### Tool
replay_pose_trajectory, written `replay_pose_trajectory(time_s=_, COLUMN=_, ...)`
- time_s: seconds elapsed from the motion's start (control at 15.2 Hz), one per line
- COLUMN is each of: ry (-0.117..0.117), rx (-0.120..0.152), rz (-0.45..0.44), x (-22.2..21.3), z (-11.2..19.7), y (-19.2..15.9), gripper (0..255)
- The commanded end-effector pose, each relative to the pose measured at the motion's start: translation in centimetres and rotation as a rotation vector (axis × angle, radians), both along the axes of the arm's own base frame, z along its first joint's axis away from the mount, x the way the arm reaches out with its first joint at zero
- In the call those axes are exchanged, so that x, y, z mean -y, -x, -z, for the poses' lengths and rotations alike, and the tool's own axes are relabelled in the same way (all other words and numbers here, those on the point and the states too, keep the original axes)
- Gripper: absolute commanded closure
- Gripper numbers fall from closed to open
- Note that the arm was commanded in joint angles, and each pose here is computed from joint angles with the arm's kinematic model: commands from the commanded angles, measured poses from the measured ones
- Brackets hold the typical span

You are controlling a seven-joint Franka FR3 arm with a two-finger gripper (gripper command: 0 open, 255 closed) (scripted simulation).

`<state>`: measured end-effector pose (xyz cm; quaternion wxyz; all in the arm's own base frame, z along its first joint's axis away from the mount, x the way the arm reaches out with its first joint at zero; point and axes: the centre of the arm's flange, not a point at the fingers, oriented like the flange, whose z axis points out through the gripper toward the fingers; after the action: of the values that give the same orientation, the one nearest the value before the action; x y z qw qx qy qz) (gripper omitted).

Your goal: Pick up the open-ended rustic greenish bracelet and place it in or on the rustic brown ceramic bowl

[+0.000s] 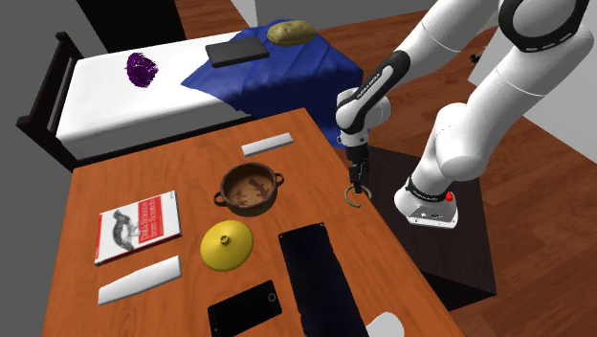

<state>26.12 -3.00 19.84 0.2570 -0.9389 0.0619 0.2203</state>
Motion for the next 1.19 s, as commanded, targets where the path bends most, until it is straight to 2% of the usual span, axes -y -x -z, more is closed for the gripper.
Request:
replay_pose_trajectory(time_s=0.0, ry=0.000, rx=0.000, rz=0.001, x=-0.5, z=0.8, y=0.4, gripper=0)
replay_pose_trajectory(time_s=0.13, ry=0.000, rx=0.000, rz=0.001, x=-1.2, z=1.9, y=0.9, gripper=0)
replay_pose_trajectory(time_s=0.66, ry=0.000, rx=0.000, rz=0.001, x=-1.2, z=1.9, y=0.9, gripper=0)
replay_pose_trajectory(time_s=0.73, ry=0.000, rx=0.000, rz=0.001, x=-1.2, z=1.9, y=0.9, gripper=255)
replay_pose_trajectory(time_s=1.12, ry=0.000, rx=0.000, rz=0.001, x=-1.1, z=1.9, y=0.9, gripper=255)
